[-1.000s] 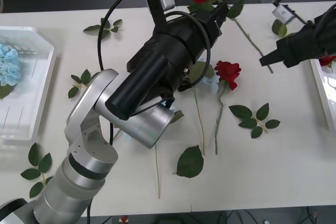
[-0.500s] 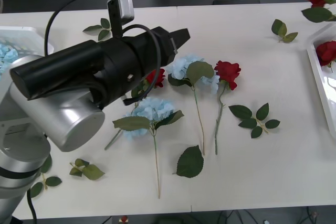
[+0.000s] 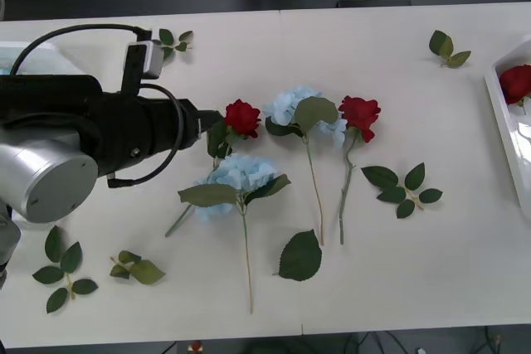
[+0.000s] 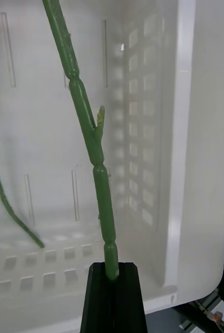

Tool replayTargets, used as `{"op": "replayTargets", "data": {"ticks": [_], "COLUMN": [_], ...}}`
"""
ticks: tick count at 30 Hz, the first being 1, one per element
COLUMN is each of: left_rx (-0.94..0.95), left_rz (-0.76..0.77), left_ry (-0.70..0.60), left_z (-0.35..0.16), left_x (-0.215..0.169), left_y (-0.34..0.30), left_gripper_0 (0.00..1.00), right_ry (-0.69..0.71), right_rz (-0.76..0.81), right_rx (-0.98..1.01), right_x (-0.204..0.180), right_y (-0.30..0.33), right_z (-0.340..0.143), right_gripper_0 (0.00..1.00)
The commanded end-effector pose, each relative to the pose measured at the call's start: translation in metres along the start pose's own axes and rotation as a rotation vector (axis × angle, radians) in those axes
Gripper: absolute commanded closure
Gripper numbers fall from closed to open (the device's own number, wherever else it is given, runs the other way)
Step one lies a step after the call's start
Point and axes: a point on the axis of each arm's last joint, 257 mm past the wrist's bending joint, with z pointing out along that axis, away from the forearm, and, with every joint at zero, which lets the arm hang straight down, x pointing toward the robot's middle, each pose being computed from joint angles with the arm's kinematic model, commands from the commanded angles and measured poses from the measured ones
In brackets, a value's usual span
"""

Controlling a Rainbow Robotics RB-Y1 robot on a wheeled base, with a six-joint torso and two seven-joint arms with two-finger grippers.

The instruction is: Place the red flowers into the right box and the blue flowers into the left box. If a person shows an open palm, hand one flower to the person first, then continue sorting.

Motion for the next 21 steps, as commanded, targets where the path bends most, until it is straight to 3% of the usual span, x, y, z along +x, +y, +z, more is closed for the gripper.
{"op": "replayTargets", "data": {"ticks": [1,11,16,18,19,21], "left_rx": [-0.074,-0.118,-0.125,-0.127,-0.127,-0.118], "left_rz": [0.171,0.353,0.397,0.414,0.425,0.437], "left_ry": [0.039,0.19,0.229,0.247,0.26,0.276], "left_z": [0.022,0.07,0.091,0.097,0.1,0.105], "left_x": [-0.004,0.027,0.041,0.046,0.051,0.06], "left_y": [0.026,0.051,0.051,0.051,0.051,0.048], "left_gripper_0": [0.0,0.0,0.0,0.0,0.0,0.0], "right_ry": [-0.017,0.006,0.036,0.041,0.041,0.042], "right_rz": [-0.001,-0.035,-0.04,-0.041,-0.037,-0.03], "right_rx": [0.076,0.152,0.123,0.111,0.102,0.092], "right_x": [0.028,0.074,0.079,0.079,0.077,0.074], "right_y": [-0.019,-0.03,-0.016,-0.011,-0.007,-0.004], "right_z": [0.034,0.072,0.078,0.079,0.079,0.077], "right_gripper_0": [1.0,1.0,1.0,0.81,0.62,0.45]}}
